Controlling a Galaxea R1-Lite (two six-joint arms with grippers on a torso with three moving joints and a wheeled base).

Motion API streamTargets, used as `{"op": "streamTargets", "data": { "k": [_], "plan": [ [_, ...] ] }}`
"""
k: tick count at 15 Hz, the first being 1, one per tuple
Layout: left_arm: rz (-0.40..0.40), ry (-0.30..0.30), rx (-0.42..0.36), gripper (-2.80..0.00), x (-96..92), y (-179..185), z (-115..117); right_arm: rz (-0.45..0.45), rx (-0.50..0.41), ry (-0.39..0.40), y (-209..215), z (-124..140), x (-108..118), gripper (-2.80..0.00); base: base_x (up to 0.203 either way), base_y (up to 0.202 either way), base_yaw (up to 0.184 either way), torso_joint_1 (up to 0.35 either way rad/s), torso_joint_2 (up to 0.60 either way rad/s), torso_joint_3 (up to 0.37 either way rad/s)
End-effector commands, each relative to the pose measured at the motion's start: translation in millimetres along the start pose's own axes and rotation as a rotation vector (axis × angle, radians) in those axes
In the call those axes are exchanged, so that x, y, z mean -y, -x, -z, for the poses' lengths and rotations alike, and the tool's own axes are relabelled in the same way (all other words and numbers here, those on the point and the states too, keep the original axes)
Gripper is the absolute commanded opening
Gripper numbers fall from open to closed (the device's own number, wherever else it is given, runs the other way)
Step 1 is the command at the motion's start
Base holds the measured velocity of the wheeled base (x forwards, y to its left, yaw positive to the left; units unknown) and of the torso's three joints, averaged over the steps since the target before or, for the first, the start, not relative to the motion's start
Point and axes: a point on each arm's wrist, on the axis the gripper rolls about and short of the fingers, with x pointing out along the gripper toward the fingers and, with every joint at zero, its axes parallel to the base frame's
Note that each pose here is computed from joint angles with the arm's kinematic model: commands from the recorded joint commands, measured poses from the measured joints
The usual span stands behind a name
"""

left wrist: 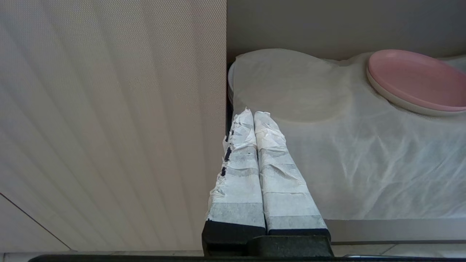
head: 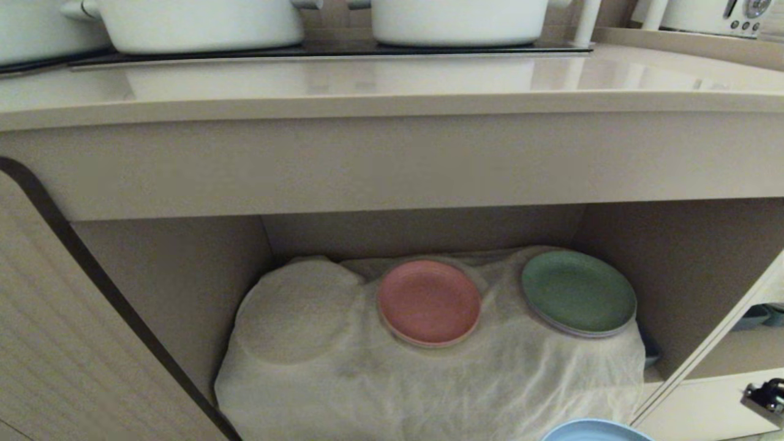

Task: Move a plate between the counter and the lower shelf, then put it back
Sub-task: Put the plate in the cupboard

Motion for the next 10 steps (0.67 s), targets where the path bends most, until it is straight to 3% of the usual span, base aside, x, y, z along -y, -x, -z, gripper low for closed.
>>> {"op": "streamTargets", "data": {
  "k": [1, 10],
  "plan": [
    [0.000, 0.001, 0.001, -2.80, 0.0, 0.0, 0.0, -0.002, 0.004, -0.001, 0.4, -1.5, -0.2, -2.80, 0.000, 0.000, 0.000, 0.000, 0.00, 0.000],
    [0.000, 0.001, 0.001, -2.80, 0.0, 0.0, 0.0, -0.001, 0.015, -0.005, 2.0, -5.2, -0.4, -2.80, 0.000, 0.000, 0.000, 0.000, 0.00, 0.000]
  ]
}}
